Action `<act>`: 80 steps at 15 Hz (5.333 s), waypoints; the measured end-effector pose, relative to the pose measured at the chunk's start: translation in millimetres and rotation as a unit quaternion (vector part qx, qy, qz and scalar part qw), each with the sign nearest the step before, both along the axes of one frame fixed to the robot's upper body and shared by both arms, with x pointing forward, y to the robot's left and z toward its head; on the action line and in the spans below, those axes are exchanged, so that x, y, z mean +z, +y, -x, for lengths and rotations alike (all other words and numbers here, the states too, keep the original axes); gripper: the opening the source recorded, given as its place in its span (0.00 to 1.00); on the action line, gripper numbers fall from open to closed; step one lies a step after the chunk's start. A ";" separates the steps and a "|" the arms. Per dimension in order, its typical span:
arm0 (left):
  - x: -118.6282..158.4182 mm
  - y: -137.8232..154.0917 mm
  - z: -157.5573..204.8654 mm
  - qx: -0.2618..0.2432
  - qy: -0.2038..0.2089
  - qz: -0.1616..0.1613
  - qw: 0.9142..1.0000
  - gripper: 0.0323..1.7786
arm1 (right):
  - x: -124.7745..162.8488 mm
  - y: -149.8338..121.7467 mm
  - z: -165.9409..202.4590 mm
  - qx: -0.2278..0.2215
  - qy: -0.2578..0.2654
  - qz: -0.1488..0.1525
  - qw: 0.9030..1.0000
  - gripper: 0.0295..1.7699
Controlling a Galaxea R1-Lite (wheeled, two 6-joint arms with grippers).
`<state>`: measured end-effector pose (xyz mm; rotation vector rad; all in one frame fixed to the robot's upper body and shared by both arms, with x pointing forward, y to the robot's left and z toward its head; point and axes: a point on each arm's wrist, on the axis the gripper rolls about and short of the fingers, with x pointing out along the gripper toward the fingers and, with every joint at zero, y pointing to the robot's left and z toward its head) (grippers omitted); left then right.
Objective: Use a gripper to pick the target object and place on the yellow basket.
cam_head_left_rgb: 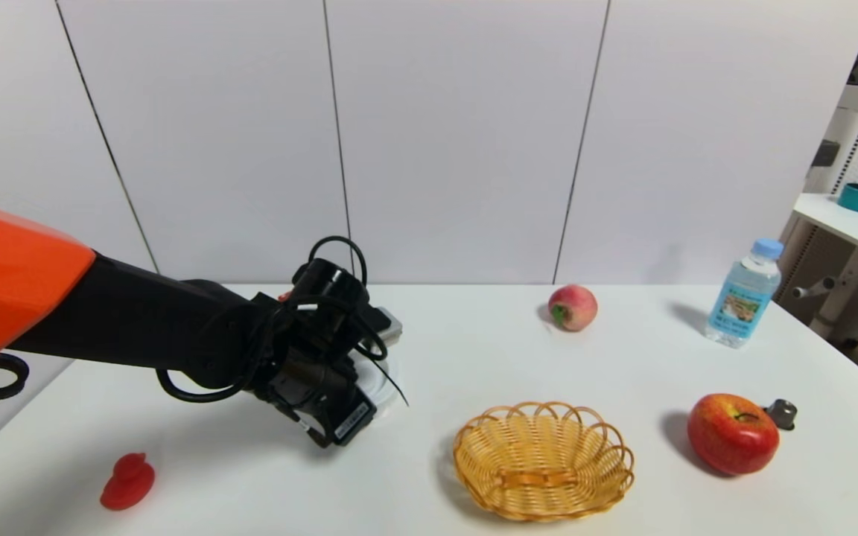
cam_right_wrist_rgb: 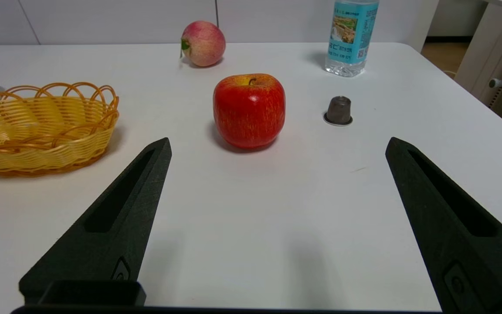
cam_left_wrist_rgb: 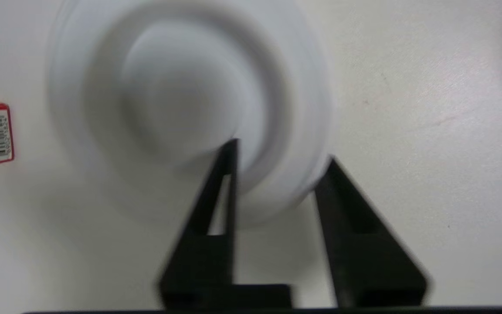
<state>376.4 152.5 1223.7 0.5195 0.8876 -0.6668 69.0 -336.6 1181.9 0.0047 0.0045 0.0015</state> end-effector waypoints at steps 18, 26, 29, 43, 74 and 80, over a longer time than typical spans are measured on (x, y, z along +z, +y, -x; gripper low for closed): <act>100.0 -120.7 42.9 -0.187 -0.142 0.145 0.961 0.07 | 0.0 0.0 0.0 0.000 0.000 0.000 1.000 0.96; 46.1 -163.6 55.1 -0.230 -0.087 0.107 0.963 0.07 | 0.0 0.0 0.0 0.000 0.000 0.000 1.000 0.96; 33.2 -168.4 56.1 -0.234 -0.071 0.098 0.965 0.07 | 0.0 0.0 0.0 0.000 0.000 0.000 1.000 0.96; 108.1 -139.5 73.1 -0.216 -0.150 0.149 0.953 0.81 | 0.0 0.0 0.0 0.000 0.000 0.000 1.000 0.96; -31.8 180.3 303.1 0.255 -0.395 0.153 0.869 0.95 | 0.0 0.0 0.0 0.000 0.000 0.000 1.000 0.96; -39.4 180.4 308.8 0.280 -0.410 0.220 0.840 0.95 | 0.0 0.0 0.0 0.000 0.000 0.000 1.000 0.96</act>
